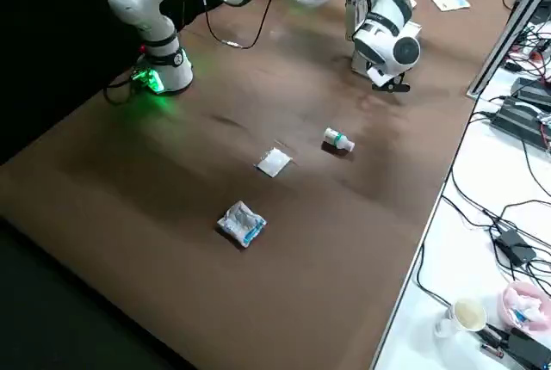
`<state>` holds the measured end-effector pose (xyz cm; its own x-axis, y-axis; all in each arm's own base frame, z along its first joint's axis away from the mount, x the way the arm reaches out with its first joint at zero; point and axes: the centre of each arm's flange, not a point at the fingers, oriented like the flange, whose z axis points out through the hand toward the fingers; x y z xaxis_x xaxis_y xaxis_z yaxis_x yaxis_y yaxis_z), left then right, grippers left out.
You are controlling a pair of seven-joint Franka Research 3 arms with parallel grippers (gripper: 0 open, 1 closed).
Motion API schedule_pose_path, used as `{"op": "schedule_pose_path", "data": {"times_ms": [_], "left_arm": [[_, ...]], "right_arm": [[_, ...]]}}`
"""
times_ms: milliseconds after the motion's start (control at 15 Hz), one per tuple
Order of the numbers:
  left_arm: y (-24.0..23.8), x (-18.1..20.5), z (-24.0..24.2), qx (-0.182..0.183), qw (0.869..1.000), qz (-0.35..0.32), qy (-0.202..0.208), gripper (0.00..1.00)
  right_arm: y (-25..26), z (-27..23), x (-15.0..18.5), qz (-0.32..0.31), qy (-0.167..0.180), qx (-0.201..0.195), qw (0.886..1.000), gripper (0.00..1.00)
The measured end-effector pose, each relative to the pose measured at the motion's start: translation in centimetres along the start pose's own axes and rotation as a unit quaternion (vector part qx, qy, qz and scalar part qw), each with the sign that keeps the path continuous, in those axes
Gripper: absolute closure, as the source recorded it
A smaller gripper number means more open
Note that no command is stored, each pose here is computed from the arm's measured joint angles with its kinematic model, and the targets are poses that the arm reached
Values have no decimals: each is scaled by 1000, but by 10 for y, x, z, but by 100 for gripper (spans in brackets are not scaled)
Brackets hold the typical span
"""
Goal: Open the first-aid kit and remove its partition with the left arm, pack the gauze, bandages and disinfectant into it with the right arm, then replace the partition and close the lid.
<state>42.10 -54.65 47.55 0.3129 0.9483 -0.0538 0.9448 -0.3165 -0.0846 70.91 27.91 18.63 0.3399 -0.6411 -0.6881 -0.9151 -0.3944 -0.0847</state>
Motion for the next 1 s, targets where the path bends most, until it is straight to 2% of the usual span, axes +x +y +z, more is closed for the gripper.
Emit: {"op": "schedule_pose_path", "data": {"times_ms": [267,733,867,933,1000], "left_arm": [[-4,24,-41,-13,1000,28,-2,0],[20,123,-94,-28,996,88,-1,0],[30,156,-100,-27,993,111,0,0],[35,173,-103,-27,993,119,1,0],[39,190,-105,-27,992,123,1,0]], "right_arm": [[0,0,0,0,0,0,1000,15],[0,1,0,0,0,-1,1000,13],[0,2,0,0,-1,-2,1000,10],[1,4,-1,0,-3,-4,1000,4],[1,5,-1,0,-3,-5,1000,2]]}}
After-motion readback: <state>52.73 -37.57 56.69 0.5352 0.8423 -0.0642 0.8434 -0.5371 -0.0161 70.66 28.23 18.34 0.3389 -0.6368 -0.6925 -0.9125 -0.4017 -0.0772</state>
